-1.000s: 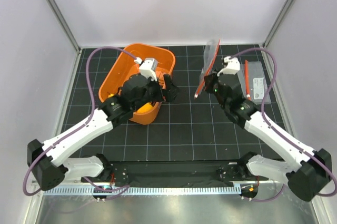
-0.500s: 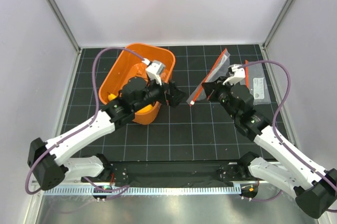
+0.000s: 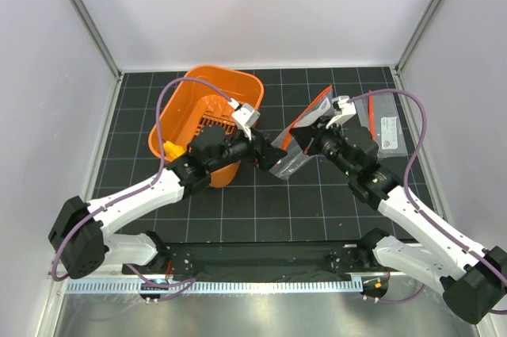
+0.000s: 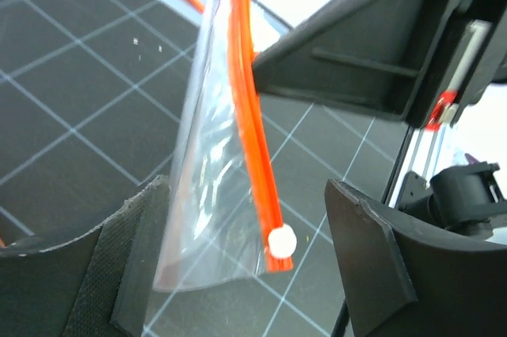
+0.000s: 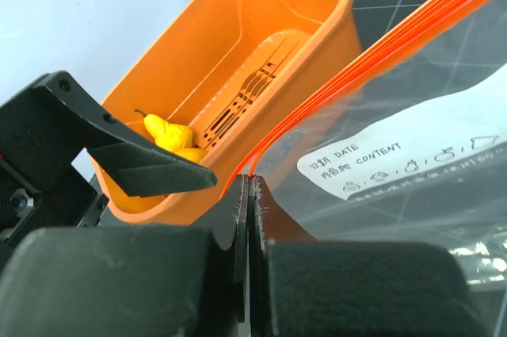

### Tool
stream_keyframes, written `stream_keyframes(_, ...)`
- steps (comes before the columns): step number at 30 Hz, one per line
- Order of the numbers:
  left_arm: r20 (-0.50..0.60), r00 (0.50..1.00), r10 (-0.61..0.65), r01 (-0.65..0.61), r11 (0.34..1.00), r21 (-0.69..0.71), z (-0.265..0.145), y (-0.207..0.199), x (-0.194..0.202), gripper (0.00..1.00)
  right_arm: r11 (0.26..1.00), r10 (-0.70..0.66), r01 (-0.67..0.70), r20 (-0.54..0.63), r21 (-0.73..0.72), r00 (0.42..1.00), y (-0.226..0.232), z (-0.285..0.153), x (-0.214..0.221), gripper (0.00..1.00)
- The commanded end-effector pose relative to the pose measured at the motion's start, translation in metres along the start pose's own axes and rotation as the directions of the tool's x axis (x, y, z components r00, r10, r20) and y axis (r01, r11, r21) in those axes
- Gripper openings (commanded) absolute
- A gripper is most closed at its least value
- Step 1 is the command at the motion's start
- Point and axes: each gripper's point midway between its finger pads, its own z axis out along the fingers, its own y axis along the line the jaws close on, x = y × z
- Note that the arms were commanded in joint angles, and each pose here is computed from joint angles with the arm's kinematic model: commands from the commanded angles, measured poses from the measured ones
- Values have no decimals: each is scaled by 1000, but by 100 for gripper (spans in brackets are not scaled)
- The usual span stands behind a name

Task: Place the food in the zip-top bag and seal the zipper
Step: Open the zipper of the food storage bag.

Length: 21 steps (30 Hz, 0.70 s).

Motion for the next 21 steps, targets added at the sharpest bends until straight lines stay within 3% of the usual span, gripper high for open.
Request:
stream_keyframes(1, 120, 991, 55, -62, 996, 58, 1, -16, -34, 81, 998, 7, -5, 34, -70, 999, 16, 2, -9, 1)
stream_keyframes(8, 124, 988, 87, -87, 996, -9, 2, -5, -33, 74, 995, 7, -8, -4, -95, 1000, 22, 9, 2, 1)
stream_keyframes(15, 84, 987, 136, -126, 986, -114, 7, 15, -26, 54, 992, -5, 3, -18, -129, 1000, 32, 11, 7, 1)
stream_keyframes(21, 33, 987, 155, -148, 976, -159, 13, 24, -17, 47, 991, -6, 3, -20, -131, 1000, 33, 11, 9, 1)
